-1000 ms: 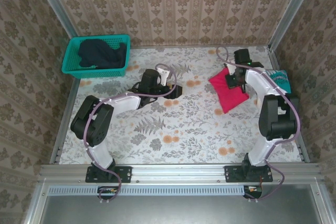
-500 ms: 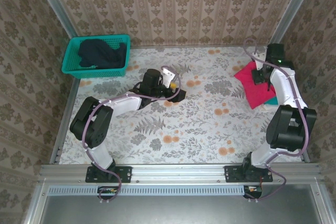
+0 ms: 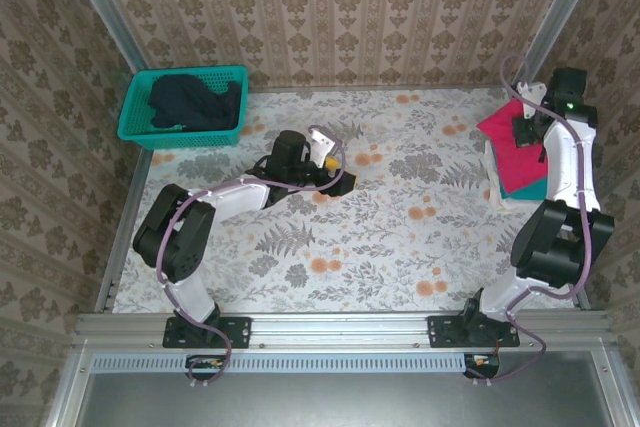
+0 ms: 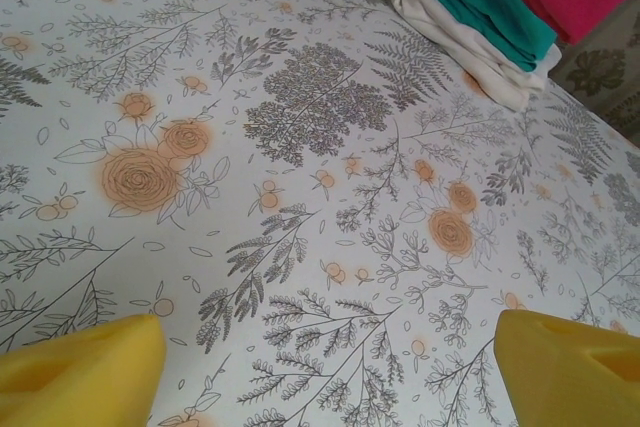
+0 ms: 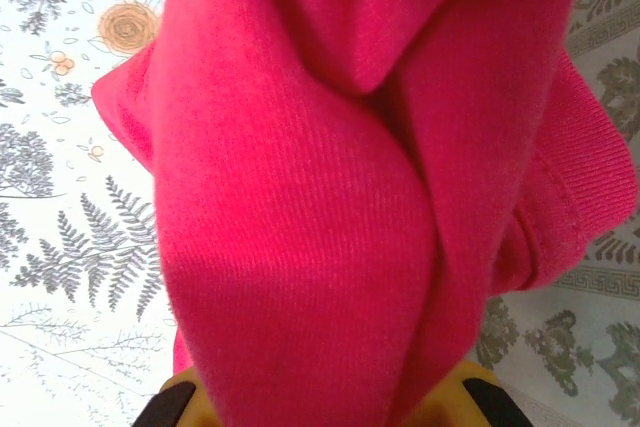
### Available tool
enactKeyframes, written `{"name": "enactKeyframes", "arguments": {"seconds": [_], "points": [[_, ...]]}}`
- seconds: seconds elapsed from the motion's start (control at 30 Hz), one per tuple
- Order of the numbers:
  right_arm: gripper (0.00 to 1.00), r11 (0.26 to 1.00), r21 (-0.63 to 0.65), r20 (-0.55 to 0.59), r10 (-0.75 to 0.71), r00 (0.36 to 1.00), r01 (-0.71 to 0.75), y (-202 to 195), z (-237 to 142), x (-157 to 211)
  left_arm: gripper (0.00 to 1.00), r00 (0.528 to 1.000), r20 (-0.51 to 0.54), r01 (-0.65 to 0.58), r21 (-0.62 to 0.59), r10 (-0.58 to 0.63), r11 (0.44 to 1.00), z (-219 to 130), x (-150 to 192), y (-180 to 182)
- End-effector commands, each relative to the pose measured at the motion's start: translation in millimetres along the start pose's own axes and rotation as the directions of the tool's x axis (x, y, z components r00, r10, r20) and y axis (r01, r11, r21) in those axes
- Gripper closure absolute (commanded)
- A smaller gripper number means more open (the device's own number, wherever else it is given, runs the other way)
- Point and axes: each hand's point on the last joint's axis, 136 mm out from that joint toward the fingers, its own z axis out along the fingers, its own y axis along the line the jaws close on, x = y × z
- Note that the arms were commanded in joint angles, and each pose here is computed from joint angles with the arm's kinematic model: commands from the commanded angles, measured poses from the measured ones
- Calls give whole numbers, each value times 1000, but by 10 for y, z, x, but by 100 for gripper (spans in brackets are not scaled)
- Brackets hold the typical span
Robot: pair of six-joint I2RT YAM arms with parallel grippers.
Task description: Fold and stack the t-shirts
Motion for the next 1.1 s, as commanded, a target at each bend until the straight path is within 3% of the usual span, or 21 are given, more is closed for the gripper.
{"name": "enactKeyframes", "arguments": {"seconds": [0.0, 0.4, 0.87, 1.07], "points": [[100, 1000, -17, -34, -9, 999, 8, -40, 107, 31, 12, 998, 47, -40, 33, 38, 999, -60, -187, -108], [100, 995, -94, 6, 28, 1000, -27, 59, 47, -80, 11, 999, 44, -26, 26, 25, 999, -67, -143, -74], [100, 994, -80, -137, 69, 988, -81, -43, 508, 222, 11, 999, 42, -3, 24, 2, 1000, -46, -101, -55], [100, 997, 5, -204, 75, 976, -75, -209, 633, 387, 10, 999, 44, 1, 26, -2, 1000, -35, -103, -49]]}}
